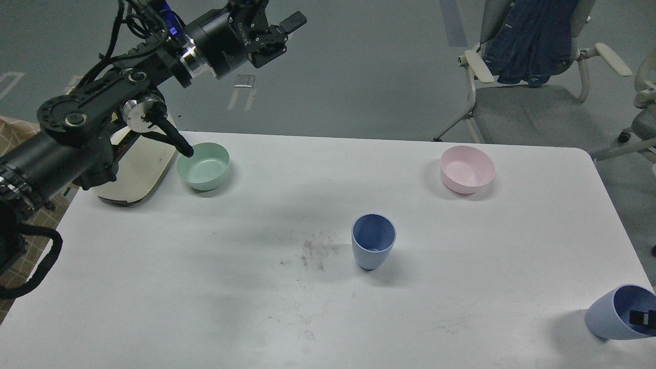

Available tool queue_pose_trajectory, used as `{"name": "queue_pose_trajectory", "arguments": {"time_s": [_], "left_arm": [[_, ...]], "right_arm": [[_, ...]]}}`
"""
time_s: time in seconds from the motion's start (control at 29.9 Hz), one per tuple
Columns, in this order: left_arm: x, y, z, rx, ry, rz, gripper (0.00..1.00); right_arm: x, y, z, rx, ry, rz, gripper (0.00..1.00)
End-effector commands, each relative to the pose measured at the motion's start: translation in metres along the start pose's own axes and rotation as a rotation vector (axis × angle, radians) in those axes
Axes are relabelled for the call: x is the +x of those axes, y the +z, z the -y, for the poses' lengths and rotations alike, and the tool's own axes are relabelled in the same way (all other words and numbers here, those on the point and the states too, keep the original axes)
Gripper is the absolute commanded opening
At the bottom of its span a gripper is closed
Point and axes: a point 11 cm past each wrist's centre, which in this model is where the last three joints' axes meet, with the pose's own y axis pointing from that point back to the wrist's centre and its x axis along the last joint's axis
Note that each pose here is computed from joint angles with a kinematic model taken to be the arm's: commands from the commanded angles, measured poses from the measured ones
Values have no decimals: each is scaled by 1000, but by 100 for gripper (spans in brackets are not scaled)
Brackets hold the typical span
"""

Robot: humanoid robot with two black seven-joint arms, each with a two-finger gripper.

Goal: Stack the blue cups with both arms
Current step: 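Grasp the second blue cup with the right gripper and lift it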

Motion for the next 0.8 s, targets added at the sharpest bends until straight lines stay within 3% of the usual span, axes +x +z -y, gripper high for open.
{"name": "queue_pose_trajectory", "arguments": {"time_s": [0.0, 0.37, 0.64, 0.77], "left_arm": [[-1, -1, 1, 3, -3, 0, 97], [-1, -1, 1, 4, -4, 2, 97], [0, -1, 0, 8, -3, 5, 97], [-1, -2, 0, 9, -4, 6, 97]], "right_arm": [[-1, 1, 0, -3, 0, 1, 0], [29, -13, -11, 32, 107, -33, 0], [114, -62, -47, 59, 231, -279, 0], [164, -126, -44, 114, 238, -483, 0]]}}
